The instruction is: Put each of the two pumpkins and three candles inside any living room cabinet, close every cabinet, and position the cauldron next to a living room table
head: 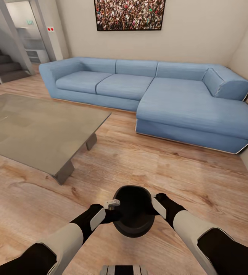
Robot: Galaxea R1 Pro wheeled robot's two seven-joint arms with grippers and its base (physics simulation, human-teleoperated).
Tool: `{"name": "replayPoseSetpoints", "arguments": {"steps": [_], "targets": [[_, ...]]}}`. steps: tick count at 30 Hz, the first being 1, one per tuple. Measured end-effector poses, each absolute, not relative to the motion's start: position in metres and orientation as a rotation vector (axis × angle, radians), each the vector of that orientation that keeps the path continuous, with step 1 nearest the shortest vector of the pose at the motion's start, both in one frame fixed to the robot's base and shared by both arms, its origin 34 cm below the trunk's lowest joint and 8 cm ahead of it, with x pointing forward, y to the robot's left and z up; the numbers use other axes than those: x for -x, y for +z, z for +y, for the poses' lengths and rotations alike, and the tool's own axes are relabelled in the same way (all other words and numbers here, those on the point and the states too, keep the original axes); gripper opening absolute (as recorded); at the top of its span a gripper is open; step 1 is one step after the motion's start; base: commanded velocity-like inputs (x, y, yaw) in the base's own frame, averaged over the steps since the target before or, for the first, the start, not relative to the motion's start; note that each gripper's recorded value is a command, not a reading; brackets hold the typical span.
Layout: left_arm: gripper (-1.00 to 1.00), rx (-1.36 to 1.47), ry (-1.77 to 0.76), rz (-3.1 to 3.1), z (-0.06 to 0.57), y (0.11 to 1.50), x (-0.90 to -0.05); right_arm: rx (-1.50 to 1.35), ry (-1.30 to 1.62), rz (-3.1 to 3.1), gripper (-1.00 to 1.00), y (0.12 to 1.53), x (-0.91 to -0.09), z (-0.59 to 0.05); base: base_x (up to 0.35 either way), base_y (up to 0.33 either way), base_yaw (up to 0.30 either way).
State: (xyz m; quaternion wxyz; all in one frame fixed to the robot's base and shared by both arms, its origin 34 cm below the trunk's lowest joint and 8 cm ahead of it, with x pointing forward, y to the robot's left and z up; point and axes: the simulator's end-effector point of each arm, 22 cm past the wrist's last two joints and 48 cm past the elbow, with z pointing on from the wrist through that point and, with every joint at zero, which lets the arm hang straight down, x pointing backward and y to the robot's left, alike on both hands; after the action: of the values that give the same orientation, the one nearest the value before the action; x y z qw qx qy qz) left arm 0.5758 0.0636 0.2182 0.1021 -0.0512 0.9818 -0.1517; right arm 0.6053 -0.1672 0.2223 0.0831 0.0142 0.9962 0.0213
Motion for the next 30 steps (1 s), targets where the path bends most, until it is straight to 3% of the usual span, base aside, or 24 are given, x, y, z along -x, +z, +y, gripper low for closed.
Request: {"name": "replayPoseSetpoints", "arguments": {"steps": [1, 25, 26, 30], "targets": [[1.00, 0.151, -0.448, 2.899, 0.0636, 0.2182, -0.5758, -0.042, 0.064, 2.974, -1.00, 0.2224, -0.6054, -0.1672, 0.000, 0.000, 0.000], [1.00, 0.151, -0.448, 2.899, 0.0637, 0.2182, -0.5759, -0.042, 0.068, 2.974, -1.00, 0.2225, -0.6057, -0.1666, 0.000, 0.000, 0.000], [-1.00, 0.151, -0.447, 2.899, 0.0637, 0.2182, -0.5758, -0.042, 0.068, 2.974, -1.00, 0.2226, -0.6057, -0.1665, 0.000, 0.000, 0.000], [-1.00, 0.161, -0.455, 2.897, 0.0628, 0.2188, -0.5764, -0.047, 0.071, 2.972, -1.00, 0.2229, -0.6060, -0.1660, 0.000, 0.000, 0.000]]}}
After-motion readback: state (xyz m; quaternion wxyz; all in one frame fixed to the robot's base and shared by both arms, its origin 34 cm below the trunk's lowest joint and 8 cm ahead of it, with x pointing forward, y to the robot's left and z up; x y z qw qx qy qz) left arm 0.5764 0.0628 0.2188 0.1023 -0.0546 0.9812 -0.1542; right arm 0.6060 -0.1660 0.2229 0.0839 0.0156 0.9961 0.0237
